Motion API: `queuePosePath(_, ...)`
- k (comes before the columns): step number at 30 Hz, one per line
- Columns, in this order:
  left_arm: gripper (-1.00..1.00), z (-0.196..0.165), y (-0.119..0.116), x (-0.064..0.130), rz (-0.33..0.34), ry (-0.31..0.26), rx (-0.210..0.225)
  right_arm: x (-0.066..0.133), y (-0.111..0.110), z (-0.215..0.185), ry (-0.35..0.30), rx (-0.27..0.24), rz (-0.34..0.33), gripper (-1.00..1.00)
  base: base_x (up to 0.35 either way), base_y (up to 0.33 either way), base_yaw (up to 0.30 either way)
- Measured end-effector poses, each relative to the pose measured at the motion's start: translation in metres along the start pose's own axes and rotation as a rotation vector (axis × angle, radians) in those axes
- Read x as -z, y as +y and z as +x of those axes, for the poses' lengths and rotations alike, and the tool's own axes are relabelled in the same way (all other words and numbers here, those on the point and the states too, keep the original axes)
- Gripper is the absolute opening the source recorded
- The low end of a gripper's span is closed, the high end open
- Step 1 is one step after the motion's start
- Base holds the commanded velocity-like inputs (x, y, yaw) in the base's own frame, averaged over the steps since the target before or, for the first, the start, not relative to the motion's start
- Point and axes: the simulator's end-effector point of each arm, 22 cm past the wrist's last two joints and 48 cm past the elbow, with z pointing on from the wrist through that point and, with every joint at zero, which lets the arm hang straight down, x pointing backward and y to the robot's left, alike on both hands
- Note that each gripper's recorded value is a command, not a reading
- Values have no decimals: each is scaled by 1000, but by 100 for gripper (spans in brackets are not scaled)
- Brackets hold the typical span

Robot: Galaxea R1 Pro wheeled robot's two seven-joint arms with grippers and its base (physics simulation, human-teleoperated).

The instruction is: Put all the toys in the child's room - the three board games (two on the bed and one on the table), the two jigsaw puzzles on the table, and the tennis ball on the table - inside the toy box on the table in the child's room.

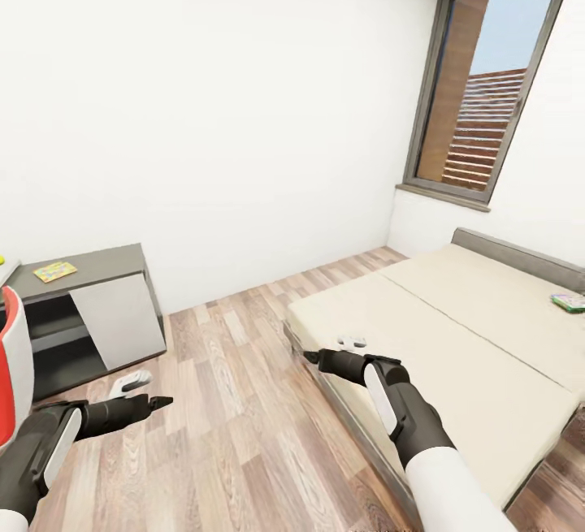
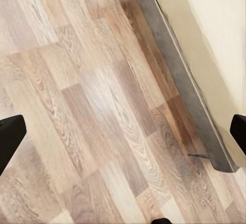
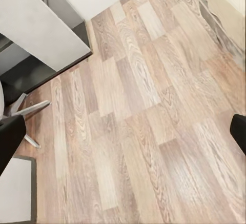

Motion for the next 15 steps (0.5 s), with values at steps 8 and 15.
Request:
queuePosePath(8, 100, 2, -1, -2, 2, 4, 2, 0, -7, -1, -6, -22, 8, 100, 0, 0, -233)
queuePosePath(15, 100, 3, -1, -3, 4, 9, 4, 1, -14, -1, -5, -28, 17, 100, 0, 1, -236)
